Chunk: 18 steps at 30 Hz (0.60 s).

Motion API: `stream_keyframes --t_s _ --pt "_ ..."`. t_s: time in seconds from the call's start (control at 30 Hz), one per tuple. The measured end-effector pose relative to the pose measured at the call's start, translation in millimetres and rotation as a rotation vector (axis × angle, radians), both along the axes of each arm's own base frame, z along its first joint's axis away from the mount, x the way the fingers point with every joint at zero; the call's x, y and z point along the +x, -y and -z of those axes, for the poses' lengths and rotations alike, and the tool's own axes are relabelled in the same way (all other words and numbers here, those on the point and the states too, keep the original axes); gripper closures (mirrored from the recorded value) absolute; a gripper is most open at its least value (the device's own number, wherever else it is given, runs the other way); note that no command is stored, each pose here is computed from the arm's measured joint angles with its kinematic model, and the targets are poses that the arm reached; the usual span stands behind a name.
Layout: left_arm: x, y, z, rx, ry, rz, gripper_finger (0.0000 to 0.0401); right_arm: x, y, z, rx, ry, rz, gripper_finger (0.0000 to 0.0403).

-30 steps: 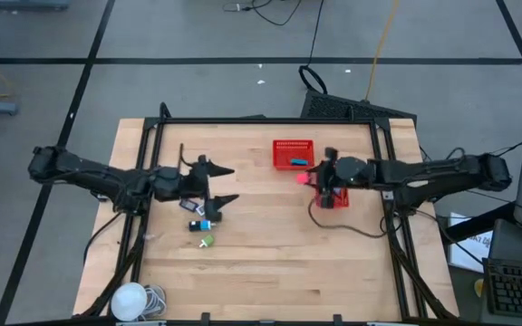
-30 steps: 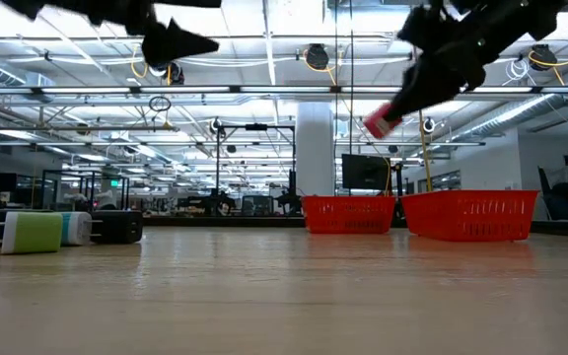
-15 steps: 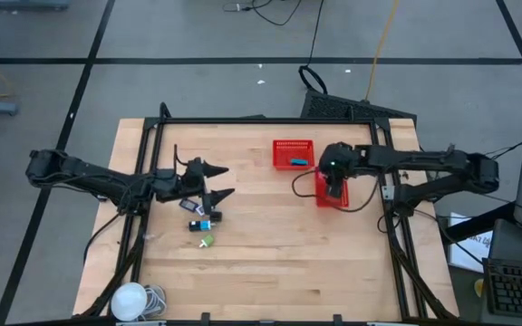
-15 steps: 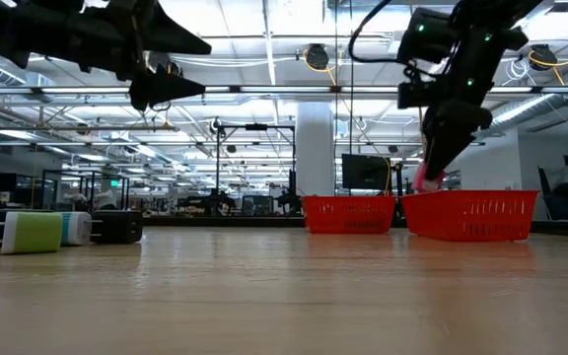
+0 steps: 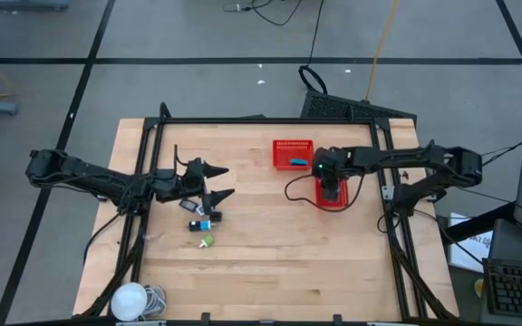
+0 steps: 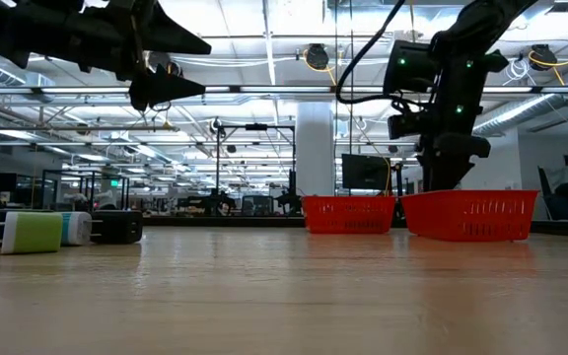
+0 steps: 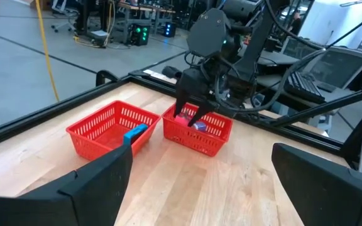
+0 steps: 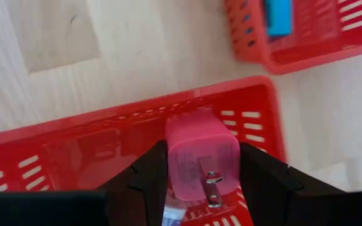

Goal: Pick & Place Office items
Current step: Put the pink charger adapter into the bottom red bin

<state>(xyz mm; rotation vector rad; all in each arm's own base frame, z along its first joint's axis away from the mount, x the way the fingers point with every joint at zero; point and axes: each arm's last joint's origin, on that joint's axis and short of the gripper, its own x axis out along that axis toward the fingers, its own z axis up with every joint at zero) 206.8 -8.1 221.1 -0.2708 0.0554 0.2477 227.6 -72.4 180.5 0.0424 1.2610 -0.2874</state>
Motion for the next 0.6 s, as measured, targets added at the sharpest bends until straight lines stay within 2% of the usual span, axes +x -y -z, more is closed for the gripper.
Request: stream_keyframes --t_s 0.3,0.6 --pt "0 0 0 0.0 -0.001 0.0 0.0013 6 1 12 0.007 -0.029 -0.009 0.0233" --pt "0 0 0 -0.001 -0.001 0.0 0.0013 7 1 11 0.005 -0.02 -0.008 0.0228"
